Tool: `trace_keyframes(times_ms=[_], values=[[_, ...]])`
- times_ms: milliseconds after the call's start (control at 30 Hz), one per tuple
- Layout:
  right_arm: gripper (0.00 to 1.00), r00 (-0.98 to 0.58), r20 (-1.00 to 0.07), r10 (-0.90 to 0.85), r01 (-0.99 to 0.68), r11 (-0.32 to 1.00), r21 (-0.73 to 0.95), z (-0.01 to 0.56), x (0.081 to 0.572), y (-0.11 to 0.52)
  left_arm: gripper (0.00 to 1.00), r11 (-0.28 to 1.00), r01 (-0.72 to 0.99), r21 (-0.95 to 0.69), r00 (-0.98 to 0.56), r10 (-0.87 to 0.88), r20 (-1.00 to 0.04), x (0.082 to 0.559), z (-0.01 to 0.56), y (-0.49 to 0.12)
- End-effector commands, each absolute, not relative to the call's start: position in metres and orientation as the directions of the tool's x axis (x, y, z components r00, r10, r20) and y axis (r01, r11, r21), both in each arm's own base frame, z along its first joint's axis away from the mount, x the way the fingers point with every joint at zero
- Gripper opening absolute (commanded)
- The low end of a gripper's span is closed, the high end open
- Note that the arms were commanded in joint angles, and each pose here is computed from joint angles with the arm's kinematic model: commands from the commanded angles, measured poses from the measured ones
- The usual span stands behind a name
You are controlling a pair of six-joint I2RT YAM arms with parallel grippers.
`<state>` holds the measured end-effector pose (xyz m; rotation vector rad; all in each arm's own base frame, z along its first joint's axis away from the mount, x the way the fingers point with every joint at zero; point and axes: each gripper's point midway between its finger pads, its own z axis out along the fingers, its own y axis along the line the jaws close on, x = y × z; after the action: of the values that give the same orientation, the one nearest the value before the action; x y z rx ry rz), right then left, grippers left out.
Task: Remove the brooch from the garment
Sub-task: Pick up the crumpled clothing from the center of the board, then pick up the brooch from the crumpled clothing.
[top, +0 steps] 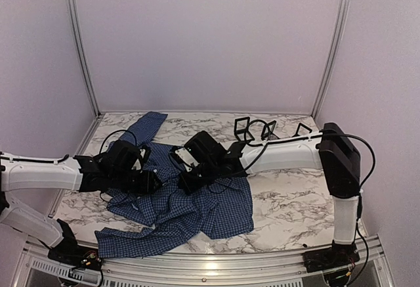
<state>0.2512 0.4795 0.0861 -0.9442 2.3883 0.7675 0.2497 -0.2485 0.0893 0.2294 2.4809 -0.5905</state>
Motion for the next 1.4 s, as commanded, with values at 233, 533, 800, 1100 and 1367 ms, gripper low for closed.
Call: trace_keyframes(times_ms=[233,533,800,1100,1367], values=[[0.0,-0.59,-0.647,-0.483,-0.795,0.49,0.358,0.116,0.229,0.499,0.42,0.55,-0.116,-0.827,-0.816,-0.527,-0.236,0.231,0.102,-0.238],[0.0,-0.53,-0.658,-0.535,-0.841,0.432,0.326,0.11,0.21,0.508,0.36,0.014,-0.336,-0.942,-0.598,-0.776,0.202,0.227,0.1,-0.204],[0.0,-0.5,-0.643,-0.58,-0.861,0.416,0.294,0.103,0.206,0.504,0.3,-0.066,-0.39,-0.919,-0.538,-0.793,0.286,0.233,0.099,-0.204],[0.0,-0.508,-0.639,-0.578,-0.856,0.426,0.294,0.099,0.208,0.503,0.25,-0.047,-0.428,-0.903,-0.532,-0.794,0.294,0.23,0.091,-0.213],[0.0,-0.508,-0.639,-0.578,-0.855,0.428,0.292,0.099,0.208,0.504,0.22,-0.07,-0.429,-0.9,-0.548,-0.772,0.321,0.232,0.088,-0.226]])
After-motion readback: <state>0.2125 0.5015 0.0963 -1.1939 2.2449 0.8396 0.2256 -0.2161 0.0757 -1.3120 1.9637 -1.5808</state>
